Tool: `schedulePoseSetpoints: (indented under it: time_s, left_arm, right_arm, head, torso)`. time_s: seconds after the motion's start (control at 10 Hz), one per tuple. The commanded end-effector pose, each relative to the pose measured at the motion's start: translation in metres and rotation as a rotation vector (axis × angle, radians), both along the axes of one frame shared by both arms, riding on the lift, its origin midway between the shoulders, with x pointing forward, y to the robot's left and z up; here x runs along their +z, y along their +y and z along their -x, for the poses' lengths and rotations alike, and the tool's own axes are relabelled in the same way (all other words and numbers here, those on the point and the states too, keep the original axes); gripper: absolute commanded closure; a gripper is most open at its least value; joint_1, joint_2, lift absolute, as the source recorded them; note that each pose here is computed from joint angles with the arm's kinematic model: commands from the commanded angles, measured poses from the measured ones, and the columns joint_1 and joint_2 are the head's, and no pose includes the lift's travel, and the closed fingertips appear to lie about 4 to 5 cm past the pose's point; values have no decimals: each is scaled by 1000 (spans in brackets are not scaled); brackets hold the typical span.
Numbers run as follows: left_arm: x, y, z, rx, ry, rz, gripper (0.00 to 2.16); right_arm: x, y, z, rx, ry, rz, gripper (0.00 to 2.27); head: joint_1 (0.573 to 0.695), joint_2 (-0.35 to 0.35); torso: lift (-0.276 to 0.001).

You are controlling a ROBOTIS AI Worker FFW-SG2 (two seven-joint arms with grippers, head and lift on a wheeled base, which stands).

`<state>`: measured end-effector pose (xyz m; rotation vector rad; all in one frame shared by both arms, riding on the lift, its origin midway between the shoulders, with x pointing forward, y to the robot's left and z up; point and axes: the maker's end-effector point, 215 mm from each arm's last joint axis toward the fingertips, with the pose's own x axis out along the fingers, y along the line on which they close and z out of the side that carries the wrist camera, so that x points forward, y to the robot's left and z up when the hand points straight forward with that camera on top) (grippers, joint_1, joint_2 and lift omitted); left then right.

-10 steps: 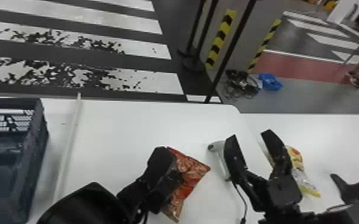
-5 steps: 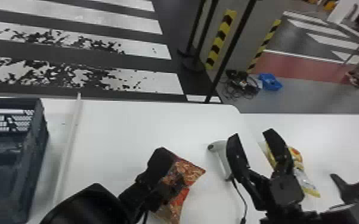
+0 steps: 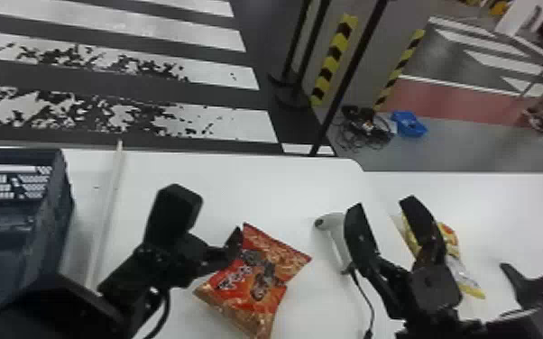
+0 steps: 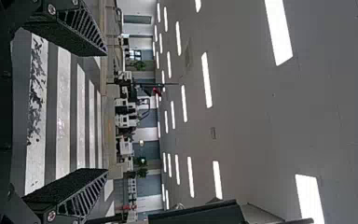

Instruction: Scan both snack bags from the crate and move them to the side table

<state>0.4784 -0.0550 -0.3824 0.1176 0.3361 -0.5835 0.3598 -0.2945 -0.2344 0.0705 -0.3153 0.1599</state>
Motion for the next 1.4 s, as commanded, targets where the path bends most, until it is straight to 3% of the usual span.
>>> schedulePoseSetpoints:
  time_s: [0.0,0.2,0.5,0.9,1.2,1.3]
  left_arm:
    - [40,74,-16,114,-71,45,29]
    - [84,170,-20,262,-165,83,29]
    - [118,284,3,418,-242,105,29]
    - [117,380,41,561,-275,107,29]
    - [115,419,57,616,-288,122,29]
    - [114,421,58,619,-290,129,29]
  right_arm:
    - [-3,3,-3,5,5,1,107]
    - [-9,8,-5,15,20,-1,107]
    - [-28,22,-10,57,73,-27,107]
    - [-71,70,-18,212,227,-94,103]
    - [-89,112,-15,291,285,-110,107]
    - [-98,130,-10,318,301,-109,110]
  head:
    - [695,-350]
    - [695,-350]
    - [695,-151]
    - [695,43]
    - [695,193]
    - [695,212]
  torso:
    - [-95]
    - [-95]
    - [-95]
    - [-95]
    - [-95]
    - [-95]
